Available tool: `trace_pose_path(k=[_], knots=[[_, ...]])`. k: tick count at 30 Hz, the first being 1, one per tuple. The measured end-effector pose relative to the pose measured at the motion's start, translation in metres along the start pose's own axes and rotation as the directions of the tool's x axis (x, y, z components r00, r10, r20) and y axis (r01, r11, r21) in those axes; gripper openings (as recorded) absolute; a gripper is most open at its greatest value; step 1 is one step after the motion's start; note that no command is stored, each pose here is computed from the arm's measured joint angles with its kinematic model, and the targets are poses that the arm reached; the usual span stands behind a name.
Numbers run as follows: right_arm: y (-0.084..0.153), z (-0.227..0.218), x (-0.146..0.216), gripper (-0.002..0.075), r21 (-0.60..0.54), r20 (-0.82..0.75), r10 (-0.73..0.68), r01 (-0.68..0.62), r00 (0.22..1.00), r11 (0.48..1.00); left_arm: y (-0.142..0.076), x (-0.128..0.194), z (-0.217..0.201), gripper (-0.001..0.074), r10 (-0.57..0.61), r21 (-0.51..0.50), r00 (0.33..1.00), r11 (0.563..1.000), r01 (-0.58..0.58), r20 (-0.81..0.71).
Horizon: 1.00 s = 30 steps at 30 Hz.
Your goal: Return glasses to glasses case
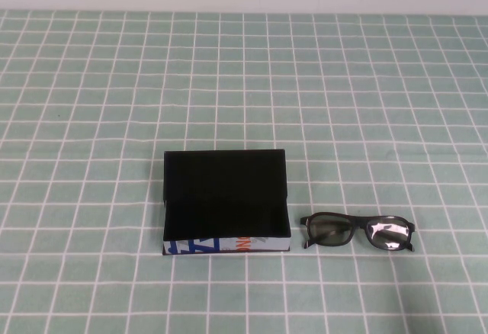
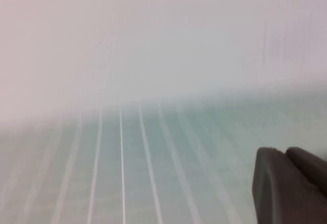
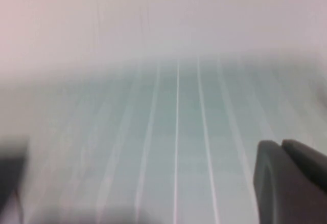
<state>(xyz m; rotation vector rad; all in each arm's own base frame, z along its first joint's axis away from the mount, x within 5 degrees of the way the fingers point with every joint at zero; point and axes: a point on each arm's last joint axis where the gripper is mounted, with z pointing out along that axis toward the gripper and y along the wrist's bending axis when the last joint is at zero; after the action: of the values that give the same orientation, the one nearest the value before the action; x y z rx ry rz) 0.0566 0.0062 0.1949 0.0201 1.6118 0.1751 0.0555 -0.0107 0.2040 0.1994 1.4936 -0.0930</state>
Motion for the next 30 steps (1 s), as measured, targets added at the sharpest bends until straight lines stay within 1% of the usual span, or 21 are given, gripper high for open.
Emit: trace_pose_path(k=[2, 4, 6, 9, 13, 15, 17, 20, 22, 24, 27, 28, 30], knots=[[0.0, -0.001, -0.012, -0.0013, 0.002, 0.135, 0.001, -0.001, 0.991, 1.0, 0.001, -0.011, -0.001, -0.0002, -0.009, -0.006, 0.993, 1.0, 0.01, 0.12], [0.0, -0.004, -0.025, -0.0013, 0.004, 0.28, 0.002, -0.003, 0.96, 1.0, 0.001, -0.018, -0.002, -0.0002, -0.012, -0.009, 0.98, 1.0, 0.014, 0.2], [-0.001, -0.007, -0.036, -0.0013, 0.006, 0.395, 0.002, -0.004, 0.918, 1.0, 0.001, -0.023, -0.003, -0.0002, -0.014, -0.01, 0.968, 1.0, 0.017, 0.25], [-0.001, -0.012, -0.045, -0.0013, 0.007, 0.498, 0.001, -0.005, 0.867, 1.0, 0.001, -0.025, -0.003, -0.0002, -0.015, -0.01, 0.962, 1.0, 0.019, 0.271], [-0.001, -0.016, -0.052, -0.0013, 0.008, 0.567, 0.002, -0.007, 0.824, 1.0, 0.002, -0.029, -0.005, -0.0002, -0.022, -0.011, 0.948, 1.0, 0.026, 0.317], [-0.001, -0.019, -0.056, -0.0013, 0.009, 0.613, 0.003, -0.01, 0.79, 1.0, 0.002, -0.035, -0.007, -0.0002, -0.056, 0.0, 0.921, 0.998, 0.06, 0.386], [-0.001, -0.023, -0.061, -0.0013, 0.009, 0.668, 0.003, -0.013, 0.744, 1.0, 0.003, -0.043, -0.011, -0.0002, -0.098, 0.021, 0.874, 0.995, 0.1, 0.476], [-0.002, -0.032, -0.07, -0.0013, 0.01, 0.765, 0.002, -0.016, 0.644, 1.0, 0.003, -0.055, -0.018, -0.0002, -0.171, 0.074, 0.784, 0.985, 0.158, 0.597], [-0.002, -0.037, -0.075, -0.0013, 0.009, 0.803, 0.004, -0.019, 0.596, 1.0, 0.004, -0.061, -0.022, -0.0002, -0.2, 0.101, 0.741, 0.979, 0.177, 0.641], [0.0, -0.043, -0.089, -0.0013, 0.001, 0.826, 0.013, -0.024, 0.563, 1.0, 0.005, -0.074, -0.026, -0.0002, -0.211, 0.113, 0.712, 0.977, 0.182, 0.67], [0.005, -0.056, -0.12, -0.0013, -0.028, 0.843, 0.041, -0.032, 0.536, 0.999, 0.007, -0.102, -0.034, -0.0002, -0.216, 0.124, 0.675, 0.975, 0.182, 0.705], [0.006, -0.059, -0.129, -0.0013, -0.044, 0.841, 0.061, -0.044, 0.538, 0.998, 0.008, -0.111, -0.037, -0.0002, -0.215, 0.125, 0.666, 0.976, 0.18, 0.714], [0.008, -0.07, -0.152, -0.0013, -0.112, 0.817, 0.15, -0.102, 0.557, 0.988, 0.009, -0.133, -0.046, -0.0002, -0.213, 0.126, 0.651, 0.976, 0.178, 0.729]])
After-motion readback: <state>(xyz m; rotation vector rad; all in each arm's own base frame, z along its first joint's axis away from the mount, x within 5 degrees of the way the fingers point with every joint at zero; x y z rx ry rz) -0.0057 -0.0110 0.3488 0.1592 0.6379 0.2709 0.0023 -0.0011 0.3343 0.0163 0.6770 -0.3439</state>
